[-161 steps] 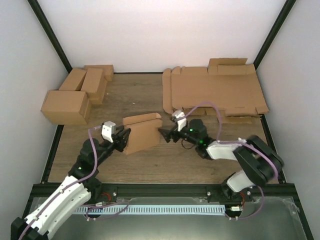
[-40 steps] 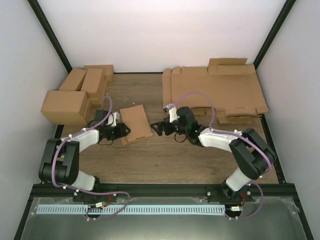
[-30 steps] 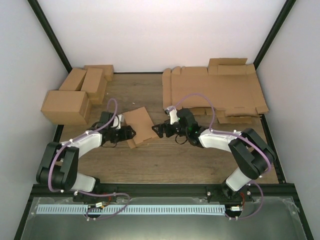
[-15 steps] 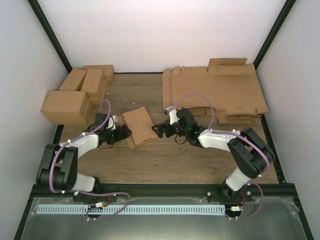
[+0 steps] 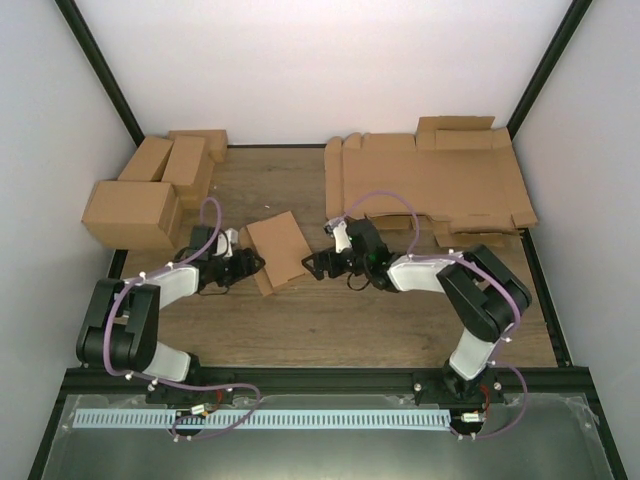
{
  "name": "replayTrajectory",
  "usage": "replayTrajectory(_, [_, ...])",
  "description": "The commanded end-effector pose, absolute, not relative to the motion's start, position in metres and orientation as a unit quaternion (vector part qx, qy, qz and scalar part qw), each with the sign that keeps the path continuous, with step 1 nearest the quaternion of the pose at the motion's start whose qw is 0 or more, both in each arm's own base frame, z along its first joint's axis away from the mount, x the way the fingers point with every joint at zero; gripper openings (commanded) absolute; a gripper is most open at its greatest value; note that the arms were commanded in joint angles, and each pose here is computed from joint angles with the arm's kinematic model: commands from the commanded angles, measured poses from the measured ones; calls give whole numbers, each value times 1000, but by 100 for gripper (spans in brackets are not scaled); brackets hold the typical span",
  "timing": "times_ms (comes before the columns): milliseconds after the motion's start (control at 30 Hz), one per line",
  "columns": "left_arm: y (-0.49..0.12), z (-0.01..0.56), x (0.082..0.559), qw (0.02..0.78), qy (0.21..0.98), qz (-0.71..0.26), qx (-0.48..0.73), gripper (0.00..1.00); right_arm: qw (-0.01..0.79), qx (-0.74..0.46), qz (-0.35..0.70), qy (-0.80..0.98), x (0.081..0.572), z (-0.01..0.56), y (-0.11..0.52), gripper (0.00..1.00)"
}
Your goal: Fold the paper box
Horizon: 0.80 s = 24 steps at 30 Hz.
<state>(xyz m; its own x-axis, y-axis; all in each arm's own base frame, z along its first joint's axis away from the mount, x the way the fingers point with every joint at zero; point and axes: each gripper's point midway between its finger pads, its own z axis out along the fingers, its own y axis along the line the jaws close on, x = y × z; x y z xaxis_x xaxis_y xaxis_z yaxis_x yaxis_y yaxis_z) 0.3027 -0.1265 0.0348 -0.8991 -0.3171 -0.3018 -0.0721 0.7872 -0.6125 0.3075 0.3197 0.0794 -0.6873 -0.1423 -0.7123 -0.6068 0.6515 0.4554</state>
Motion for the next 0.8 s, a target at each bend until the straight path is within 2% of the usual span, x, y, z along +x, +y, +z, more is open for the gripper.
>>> replayTrajectory(0, [-126,25,298,183,925,-313,-114,68,329,-226,365,841,323,87,335,95])
replayTrajectory(133, [-126,25,298,183,925,-312,-114,66,316,-223,373,844,325,82,341,90])
replayTrajectory(300, [-125,26,298,184,926,-311,-112,65,320,-229,368,842,325,81,340,90])
replayTrajectory(567, [-116,30,299,199,930,-288,-108,65,460,-335,316,759,327,96,350,97])
replayTrajectory(767, [-110,28,301,197,932,-284,-107,65,473,-438,286,709,320,78,391,100])
